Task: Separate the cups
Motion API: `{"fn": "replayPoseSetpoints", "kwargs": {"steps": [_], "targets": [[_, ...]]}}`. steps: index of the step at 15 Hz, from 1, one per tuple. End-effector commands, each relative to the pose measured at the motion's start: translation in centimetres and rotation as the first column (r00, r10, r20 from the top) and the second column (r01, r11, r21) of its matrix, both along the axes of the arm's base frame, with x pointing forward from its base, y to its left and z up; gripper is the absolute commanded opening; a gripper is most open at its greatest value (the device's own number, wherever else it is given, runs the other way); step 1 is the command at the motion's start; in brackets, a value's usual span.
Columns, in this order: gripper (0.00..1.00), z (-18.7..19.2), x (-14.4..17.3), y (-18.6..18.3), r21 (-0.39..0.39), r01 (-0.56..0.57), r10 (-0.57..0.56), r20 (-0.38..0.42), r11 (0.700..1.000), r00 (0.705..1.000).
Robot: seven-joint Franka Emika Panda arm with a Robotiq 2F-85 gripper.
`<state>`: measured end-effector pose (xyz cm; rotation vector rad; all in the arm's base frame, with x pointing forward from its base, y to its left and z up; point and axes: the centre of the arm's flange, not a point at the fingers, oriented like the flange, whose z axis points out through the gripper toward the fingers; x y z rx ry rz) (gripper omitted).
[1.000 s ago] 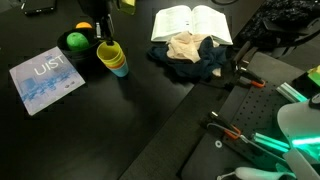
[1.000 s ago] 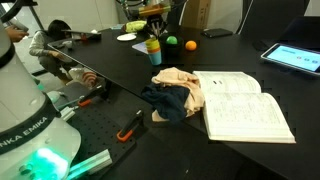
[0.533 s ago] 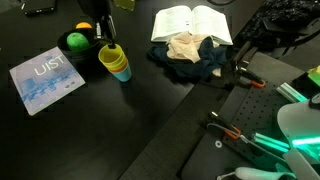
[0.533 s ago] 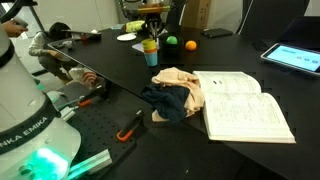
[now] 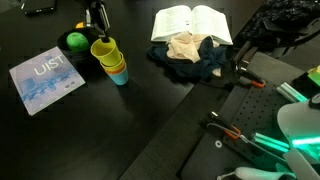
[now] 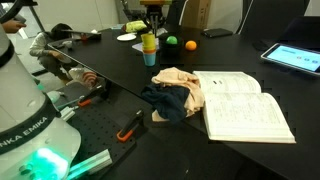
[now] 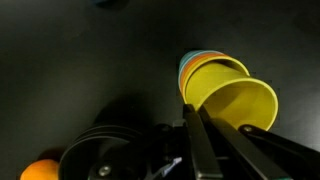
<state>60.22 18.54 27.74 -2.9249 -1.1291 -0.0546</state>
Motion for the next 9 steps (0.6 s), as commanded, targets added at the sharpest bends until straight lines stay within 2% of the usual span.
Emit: {"fn": "replayPoseSetpoints", "kwargs": {"steps": [1,9], "targets": [[0.01,2.0,1.4,-0.2,0.020,-0.009,0.010,-0.014,1.000,1.000],[0.01,7.3,3.5,-0.5,0.005,-0.019,0.019,-0.011,1.000,1.000]]}}
